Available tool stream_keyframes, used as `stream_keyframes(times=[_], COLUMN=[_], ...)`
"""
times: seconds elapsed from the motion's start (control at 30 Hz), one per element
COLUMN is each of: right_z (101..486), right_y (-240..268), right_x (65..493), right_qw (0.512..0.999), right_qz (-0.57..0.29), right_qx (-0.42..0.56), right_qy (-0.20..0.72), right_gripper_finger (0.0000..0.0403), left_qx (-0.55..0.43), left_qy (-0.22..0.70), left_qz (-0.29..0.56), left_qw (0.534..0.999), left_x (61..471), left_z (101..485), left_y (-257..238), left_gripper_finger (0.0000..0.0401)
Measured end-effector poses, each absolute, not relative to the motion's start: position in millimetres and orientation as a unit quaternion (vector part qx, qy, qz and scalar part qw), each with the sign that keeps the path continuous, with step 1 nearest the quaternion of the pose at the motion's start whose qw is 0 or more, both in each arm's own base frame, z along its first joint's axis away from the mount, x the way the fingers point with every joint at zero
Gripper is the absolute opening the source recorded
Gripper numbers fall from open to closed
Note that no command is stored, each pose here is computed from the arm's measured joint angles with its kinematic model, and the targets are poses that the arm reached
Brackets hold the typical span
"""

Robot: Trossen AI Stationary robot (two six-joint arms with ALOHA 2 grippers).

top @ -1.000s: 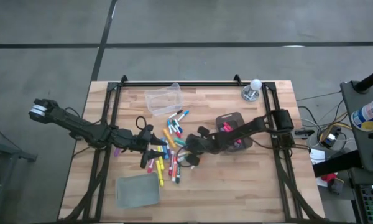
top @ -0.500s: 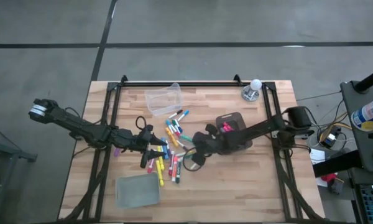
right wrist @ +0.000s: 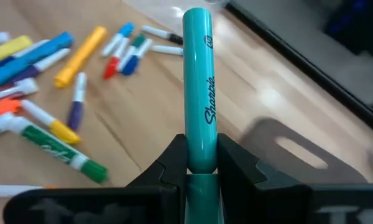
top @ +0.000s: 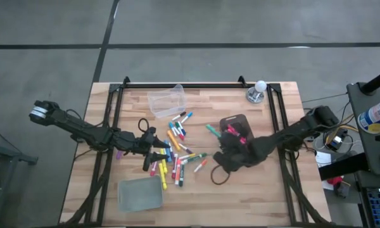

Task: Pick & Place Markers
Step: Put the light green highlighter pen into the black bin

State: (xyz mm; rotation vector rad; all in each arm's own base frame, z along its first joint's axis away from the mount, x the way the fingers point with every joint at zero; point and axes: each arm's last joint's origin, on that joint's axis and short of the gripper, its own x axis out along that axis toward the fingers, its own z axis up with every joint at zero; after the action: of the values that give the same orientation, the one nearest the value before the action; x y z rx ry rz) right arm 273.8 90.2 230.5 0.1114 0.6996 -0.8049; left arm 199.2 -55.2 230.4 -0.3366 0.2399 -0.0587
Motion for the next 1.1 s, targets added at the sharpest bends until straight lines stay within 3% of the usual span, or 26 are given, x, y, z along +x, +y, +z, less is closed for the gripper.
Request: stream_keyframes(times=[0.47, 0.7, 0.93, 1.1], right_z=[202.4, 184.6, 170.4, 169.6], right_y=[69.4, 56.0, 48.7, 48.8], right_x=[236.2, 228.9, 223.9, 223.5], right_qw=[0.798, 0.744, 0.726, 0.725], right_qz=[-0.47, -0.486, -0.489, -0.488], right_qx=[0.135, 0.207, 0.223, 0.224], right_qy=[0.354, 0.41, 0.429, 0.431], right_gripper_finger=[0.0056, 0.0056, 0.0058, 0.0081], left_qx=[-0.167, -0.168, -0.168, -0.168], left_qy=[0.119, 0.119, 0.119, 0.119], left_qz=[-0.03, -0.029, -0.029, -0.029], left_qw=[0.978, 0.978, 0.978, 0.978], left_x=[199.2, 199.2, 199.2, 199.3], left_z=[230.4, 230.4, 230.4, 230.4], left_y=[-55.3, -55.3, -55.3, -55.1], left_gripper_finger=[0.022, 0.022, 0.022, 0.022])
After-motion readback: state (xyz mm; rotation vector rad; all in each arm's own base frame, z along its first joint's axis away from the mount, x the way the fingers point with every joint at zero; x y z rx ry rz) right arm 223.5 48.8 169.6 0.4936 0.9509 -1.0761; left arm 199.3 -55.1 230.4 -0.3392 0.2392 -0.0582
